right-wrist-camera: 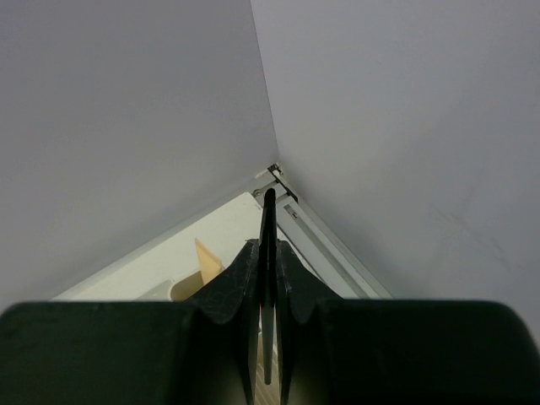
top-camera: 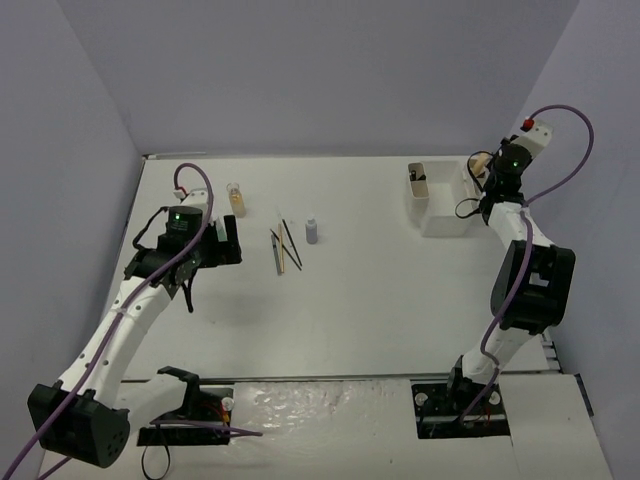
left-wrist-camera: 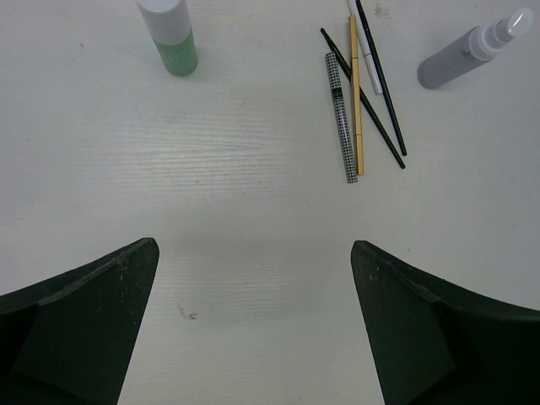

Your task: Organize the makeup

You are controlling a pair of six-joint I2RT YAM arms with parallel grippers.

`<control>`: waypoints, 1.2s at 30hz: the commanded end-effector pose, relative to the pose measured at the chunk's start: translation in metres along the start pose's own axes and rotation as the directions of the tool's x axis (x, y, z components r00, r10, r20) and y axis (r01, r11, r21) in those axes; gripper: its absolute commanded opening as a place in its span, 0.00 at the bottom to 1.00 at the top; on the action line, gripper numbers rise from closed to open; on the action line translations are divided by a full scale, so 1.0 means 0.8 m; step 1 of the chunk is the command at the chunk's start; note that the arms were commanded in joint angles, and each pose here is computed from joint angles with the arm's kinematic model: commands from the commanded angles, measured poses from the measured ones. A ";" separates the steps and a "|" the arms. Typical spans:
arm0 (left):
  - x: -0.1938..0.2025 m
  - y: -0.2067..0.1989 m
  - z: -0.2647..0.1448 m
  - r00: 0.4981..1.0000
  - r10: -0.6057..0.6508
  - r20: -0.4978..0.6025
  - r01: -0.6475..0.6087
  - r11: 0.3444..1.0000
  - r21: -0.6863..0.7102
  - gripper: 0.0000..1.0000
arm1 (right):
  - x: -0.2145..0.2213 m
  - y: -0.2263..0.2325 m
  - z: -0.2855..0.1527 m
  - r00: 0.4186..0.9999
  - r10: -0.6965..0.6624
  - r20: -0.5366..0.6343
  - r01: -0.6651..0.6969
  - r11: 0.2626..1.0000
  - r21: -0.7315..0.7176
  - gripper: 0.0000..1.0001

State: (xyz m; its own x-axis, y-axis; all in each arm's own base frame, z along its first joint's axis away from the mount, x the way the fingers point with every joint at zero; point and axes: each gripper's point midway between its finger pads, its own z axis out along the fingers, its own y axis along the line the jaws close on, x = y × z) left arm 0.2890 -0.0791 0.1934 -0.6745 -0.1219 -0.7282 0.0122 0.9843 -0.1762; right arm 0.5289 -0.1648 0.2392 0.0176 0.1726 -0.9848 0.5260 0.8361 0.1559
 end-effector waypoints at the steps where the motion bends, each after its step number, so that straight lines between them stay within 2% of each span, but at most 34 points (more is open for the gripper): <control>1: -0.022 -0.004 -0.002 0.998 -0.017 0.058 0.016 1.000 0.027 0.97 | -0.048 0.017 0.017 0.989 0.062 0.132 -0.056 0.997 -0.050 0.00; 11: -0.023 -0.001 0.001 0.998 -0.032 0.057 0.031 0.999 0.022 0.97 | 0.004 0.037 0.020 0.998 0.056 0.032 -0.051 0.990 -0.130 0.05; 14: -0.022 -0.002 0.001 0.998 -0.034 0.055 0.032 0.999 0.028 0.97 | 0.010 0.036 0.017 0.998 0.054 0.020 -0.051 0.990 -0.129 0.09; 15: -0.023 -0.002 0.001 0.998 -0.035 0.057 0.033 0.999 0.027 0.97 | 0.010 0.036 0.015 0.998 0.053 0.014 -0.051 0.990 -0.131 0.14; 17: -0.022 -0.001 0.001 0.998 -0.037 0.054 0.036 0.999 0.027 0.97 | 0.011 0.034 0.012 0.999 0.043 0.003 -0.043 0.991 -0.129 0.36; 18: -0.022 -0.002 0.001 0.998 -0.039 0.054 0.038 0.999 0.028 0.97 | 0.010 0.031 0.010 0.999 0.041 0.001 -0.041 0.992 -0.121 0.43; 21: -0.019 -0.004 0.002 0.998 -0.040 0.045 0.038 0.999 0.039 0.97 | 0.005 0.027 0.003 0.999 0.032 -0.008 -0.032 0.993 -0.110 0.59; 28: -0.018 -0.015 0.011 0.998 -0.069 0.011 0.068 0.995 0.071 0.97 | -0.075 0.015 -0.042 0.999 0.037 0.006 -0.037 0.997 -0.067 0.84; 31: -0.012 -0.027 0.024 0.992 -0.121 -0.047 0.125 0.988 0.095 0.96 | -0.114 0.009 -0.071 0.997 0.072 -0.018 -0.072 0.997 -0.038 0.96; 34: -0.010 -0.040 0.038 0.981 -0.163 -0.103 0.174 0.979 0.104 0.96 | -0.120 0.006 -0.111 0.988 0.128 -0.091 -0.132 0.990 -0.046 1.00; 36: -0.008 -0.050 0.047 0.977 -0.168 -0.134 0.182 0.978 0.098 0.96 | -0.135 0.015 -0.150 0.979 0.170 -0.115 -0.183 0.977 -0.111 1.00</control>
State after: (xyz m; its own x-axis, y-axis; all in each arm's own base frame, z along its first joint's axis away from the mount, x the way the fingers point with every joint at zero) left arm 0.2963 -0.0978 0.1556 -0.7828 -0.1993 -0.5895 -0.0339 0.9596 -0.2794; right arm 0.4802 -0.1358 0.3001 -0.0536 0.2774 -0.9593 0.4728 0.8532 0.2203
